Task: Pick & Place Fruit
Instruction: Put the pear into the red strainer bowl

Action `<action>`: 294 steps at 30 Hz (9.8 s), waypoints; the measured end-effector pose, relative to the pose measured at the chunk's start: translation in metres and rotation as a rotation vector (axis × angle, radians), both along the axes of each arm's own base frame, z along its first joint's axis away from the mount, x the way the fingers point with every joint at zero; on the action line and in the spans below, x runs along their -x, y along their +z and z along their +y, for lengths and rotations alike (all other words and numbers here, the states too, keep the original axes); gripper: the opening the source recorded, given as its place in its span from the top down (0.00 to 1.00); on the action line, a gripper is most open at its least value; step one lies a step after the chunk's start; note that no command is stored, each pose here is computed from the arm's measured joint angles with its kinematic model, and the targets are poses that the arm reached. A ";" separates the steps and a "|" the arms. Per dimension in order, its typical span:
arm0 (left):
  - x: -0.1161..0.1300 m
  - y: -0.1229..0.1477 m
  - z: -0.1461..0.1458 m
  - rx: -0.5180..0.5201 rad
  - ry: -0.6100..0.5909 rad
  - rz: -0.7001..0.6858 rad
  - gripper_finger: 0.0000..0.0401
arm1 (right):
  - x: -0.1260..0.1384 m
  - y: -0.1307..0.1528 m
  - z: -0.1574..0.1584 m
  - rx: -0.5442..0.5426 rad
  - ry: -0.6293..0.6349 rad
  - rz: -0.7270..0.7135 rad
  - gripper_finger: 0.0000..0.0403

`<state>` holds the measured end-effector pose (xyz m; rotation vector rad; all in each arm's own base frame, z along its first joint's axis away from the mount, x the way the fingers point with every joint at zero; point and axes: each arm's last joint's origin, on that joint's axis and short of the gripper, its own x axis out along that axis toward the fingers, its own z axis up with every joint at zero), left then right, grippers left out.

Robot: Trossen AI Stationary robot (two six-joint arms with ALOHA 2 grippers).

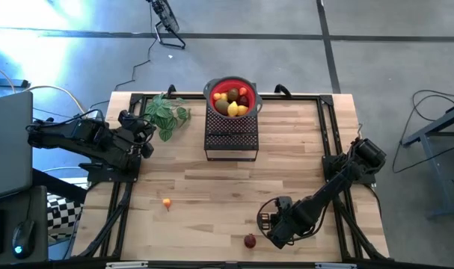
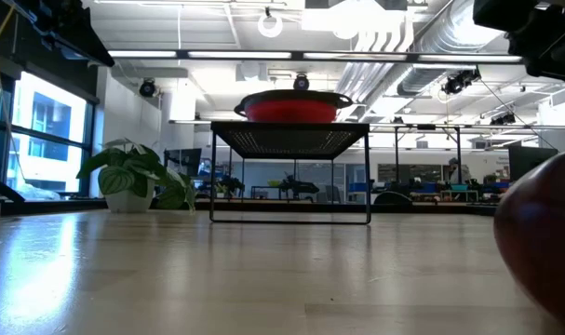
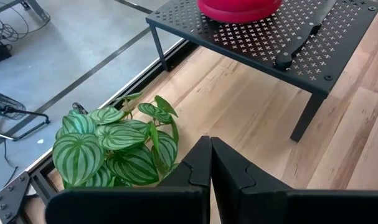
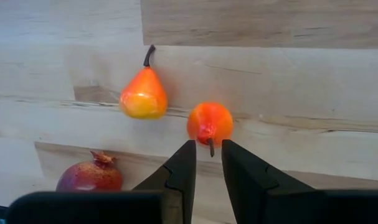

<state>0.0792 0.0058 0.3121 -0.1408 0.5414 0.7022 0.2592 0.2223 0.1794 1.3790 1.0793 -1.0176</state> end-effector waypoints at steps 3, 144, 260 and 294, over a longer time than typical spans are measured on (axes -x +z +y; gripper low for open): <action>0.000 0.000 0.000 0.000 0.000 0.000 1.00 | 0.000 0.000 0.000 0.003 0.000 0.003 0.83; 0.002 0.002 0.004 -0.129 0.104 -0.004 1.00 | -0.072 0.180 -0.349 0.737 0.484 -0.185 0.99; 0.002 0.002 0.003 -0.121 0.097 -0.004 1.00 | -0.020 0.101 -0.013 0.027 0.065 -0.294 0.99; 0.002 0.002 0.003 -0.138 0.084 0.015 1.00 | -0.039 0.048 -0.005 0.045 0.036 -0.004 0.69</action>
